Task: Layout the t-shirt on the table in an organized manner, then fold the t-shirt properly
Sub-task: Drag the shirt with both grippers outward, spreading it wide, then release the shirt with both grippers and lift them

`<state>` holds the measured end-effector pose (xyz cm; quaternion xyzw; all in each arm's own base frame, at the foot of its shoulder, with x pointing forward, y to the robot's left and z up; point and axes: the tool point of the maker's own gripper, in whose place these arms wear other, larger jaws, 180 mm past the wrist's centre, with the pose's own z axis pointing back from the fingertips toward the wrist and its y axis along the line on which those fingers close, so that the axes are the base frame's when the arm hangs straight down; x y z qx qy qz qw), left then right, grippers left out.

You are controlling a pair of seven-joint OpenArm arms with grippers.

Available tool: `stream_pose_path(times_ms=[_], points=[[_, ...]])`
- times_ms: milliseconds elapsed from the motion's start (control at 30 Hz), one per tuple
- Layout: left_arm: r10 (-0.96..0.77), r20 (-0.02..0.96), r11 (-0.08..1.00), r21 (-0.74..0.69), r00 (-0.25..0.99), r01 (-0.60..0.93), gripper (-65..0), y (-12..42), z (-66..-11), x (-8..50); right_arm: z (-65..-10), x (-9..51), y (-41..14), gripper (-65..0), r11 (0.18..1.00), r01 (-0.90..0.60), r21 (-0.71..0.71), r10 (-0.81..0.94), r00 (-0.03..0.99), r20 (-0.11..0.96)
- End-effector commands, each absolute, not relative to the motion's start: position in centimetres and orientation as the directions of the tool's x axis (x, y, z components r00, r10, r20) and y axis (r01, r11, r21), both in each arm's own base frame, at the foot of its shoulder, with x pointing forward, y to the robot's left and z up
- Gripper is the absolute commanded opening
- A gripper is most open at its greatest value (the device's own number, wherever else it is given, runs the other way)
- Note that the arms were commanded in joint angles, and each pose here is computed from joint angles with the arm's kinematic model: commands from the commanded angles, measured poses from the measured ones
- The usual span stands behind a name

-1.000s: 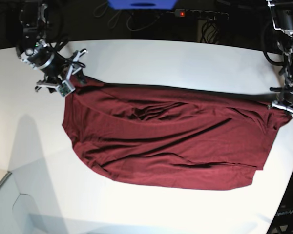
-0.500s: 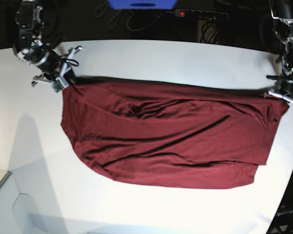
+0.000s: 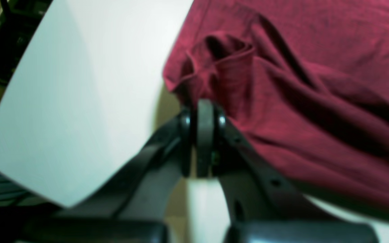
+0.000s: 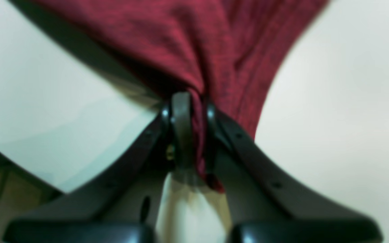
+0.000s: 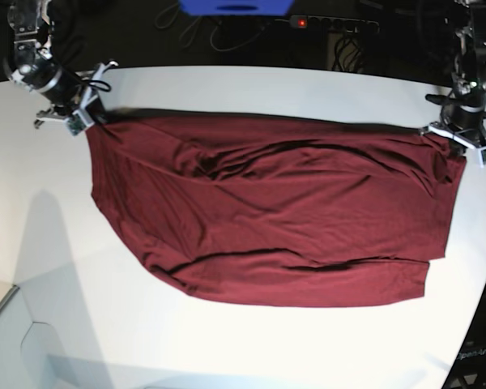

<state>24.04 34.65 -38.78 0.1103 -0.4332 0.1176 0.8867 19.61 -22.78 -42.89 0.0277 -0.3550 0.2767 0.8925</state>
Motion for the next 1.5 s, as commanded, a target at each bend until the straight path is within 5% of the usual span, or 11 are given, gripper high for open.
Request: stream_pose_path(times_ms=[0, 833, 900, 1133, 1267, 1467], points=[[0.101, 0.816, 0.945, 0.1, 0.57, -0.312, -64.9, 35.0, -37.9, 24.4, -42.9, 19.3, -24.2, -62.7, 0.838, -0.515, -0.181, 0.506, 0.61, 0.609], [0.099, 0.796, 0.95, 0.104, 0.598, -0.295, -64.3, 34.1, -38.5, 22.6, -43.6, 15.6, -26.6, -62.4, 0.876, -0.45, -0.175, 0.464, 0.686, 0.561], [0.096, 0.796, 0.95, 0.106, 0.598, -0.293, -60.8, 34.2, -38.4, 22.6, -43.6, 15.7, -26.4, -60.2, 0.878, -0.446, -0.172, 0.459, 0.686, 0.565], [0.094, 0.79, 0.951, 0.109, 0.606, -0.289, -29.6, 34.0, -38.6, 22.1, -43.2, 15.8, -27.2, -39.0, 0.886, -0.426, -0.184, 0.449, 0.688, 0.57], [0.074, 0.82, 0.959, 0.099, 0.568, -0.267, -29.4, 33.1, -36.8, 23.1, -41.8, 16.4, -29.4, -31.4, 0.913, -0.339, -0.228, 0.406, 0.692, 0.597], [0.071, 0.882, 0.949, 0.084, 0.466, -0.304, -31.0, 33.8, -32.7, 24.3, -38.7, 17.7, -30.1, -30.4, 0.906, -0.303, -0.295, 0.423, 0.643, 0.639]])
